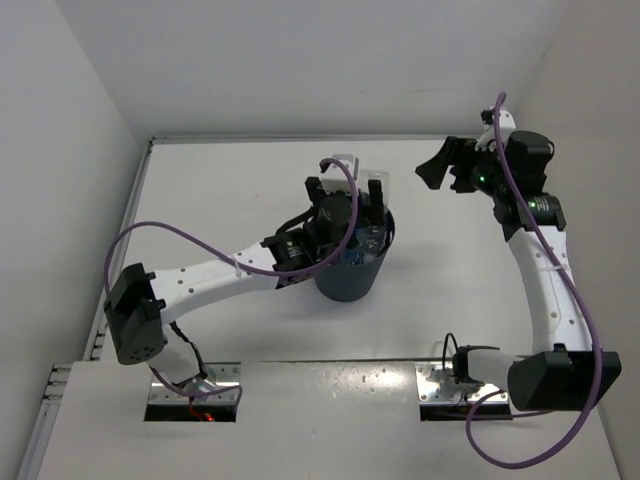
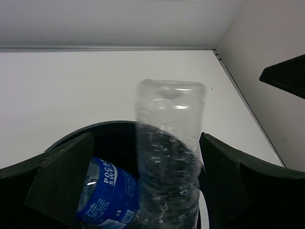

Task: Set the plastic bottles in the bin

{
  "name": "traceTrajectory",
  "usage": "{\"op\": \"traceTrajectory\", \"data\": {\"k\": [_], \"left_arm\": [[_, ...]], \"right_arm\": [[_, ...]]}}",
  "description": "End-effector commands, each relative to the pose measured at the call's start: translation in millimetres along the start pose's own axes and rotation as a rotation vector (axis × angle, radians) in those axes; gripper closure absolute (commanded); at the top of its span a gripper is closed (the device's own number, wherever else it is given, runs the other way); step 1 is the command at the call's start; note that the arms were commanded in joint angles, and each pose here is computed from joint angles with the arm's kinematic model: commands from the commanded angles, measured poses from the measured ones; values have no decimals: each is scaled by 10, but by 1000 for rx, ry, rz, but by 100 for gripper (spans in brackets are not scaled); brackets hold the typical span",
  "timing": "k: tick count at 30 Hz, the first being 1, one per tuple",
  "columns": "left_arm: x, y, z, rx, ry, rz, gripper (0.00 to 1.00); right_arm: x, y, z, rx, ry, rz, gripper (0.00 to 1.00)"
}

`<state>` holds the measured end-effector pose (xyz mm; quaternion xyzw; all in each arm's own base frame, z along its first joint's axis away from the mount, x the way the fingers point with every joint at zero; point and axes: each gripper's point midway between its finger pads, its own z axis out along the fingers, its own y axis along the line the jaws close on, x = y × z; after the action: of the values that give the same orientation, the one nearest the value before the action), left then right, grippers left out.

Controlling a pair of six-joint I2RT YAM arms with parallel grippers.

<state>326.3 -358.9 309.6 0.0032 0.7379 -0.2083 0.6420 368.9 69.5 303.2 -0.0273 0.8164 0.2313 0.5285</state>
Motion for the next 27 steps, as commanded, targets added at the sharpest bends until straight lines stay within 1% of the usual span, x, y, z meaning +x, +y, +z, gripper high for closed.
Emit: {"op": "traceTrajectory", "data": {"k": [1, 3, 5, 6, 9, 10, 12, 13, 15, 16, 17, 19, 20, 22, 23, 25, 26, 27], "left_arm": [[-437, 28, -133, -48, -95, -68, 0], [-648, 97, -199, -75, -127, -26, 0], [-874, 230, -323, -118, -154, 3, 0], [-941, 338, -384, -159, -155, 39, 0], [-1344, 662, -593, -216, -203, 2, 0], [-1285, 855, -650, -268, -193, 25, 0], [-1332, 1193, -753, -331, -210, 7, 0], [-1306, 1506, -883, -387, -215, -8, 0], [-1263, 1822, -1022, -445, -219, -35, 0], [-1103, 1982, -1063, -469, -198, -25, 0], [-1161, 2175, -1211, -490, -222, -63, 0], [-1041, 2364, -1309, -516, -216, -70, 0], [-888, 2530, -1375, -542, -200, -74, 0], [-700, 2669, -1412, -568, -167, -71, 0], [-445, 2796, -1394, -599, -115, -56, 0], [-250, 2900, -1410, -621, -83, -72, 0], [-62, 2946, -1390, -624, -51, -86, 0], [18, 2985, -1387, -633, -39, -94, 0]], "right_arm": [[24, -40, -47, 21, -4, -11, 0], [99, -97, -30, 78, 20, -59, 0], [184, -128, 1, 100, 53, -89, 0], [232, -177, 22, 125, 72, -107, 0], [432, -223, 49, 134, 122, -113, 0], [501, -269, 21, 144, 138, -117, 0], [572, -361, 9, 189, 156, -112, 0], [648, -409, -5, 208, 180, -116, 0], [715, -449, -17, 222, 200, -121, 0], [761, -466, -15, 222, 212, -132, 0], [722, -488, -53, 231, 198, -130, 0], [836, -558, -71, 246, 226, -113, 0], [829, -588, -81, 254, 224, -109, 0], [937, -622, -94, 254, 251, -92, 0], [916, -584, -108, 240, 242, -94, 0], [1013, -621, -110, 251, 262, -87, 0], [1013, -621, -110, 251, 263, -87, 0], [1020, -597, -101, 242, 266, -100, 0]]}}
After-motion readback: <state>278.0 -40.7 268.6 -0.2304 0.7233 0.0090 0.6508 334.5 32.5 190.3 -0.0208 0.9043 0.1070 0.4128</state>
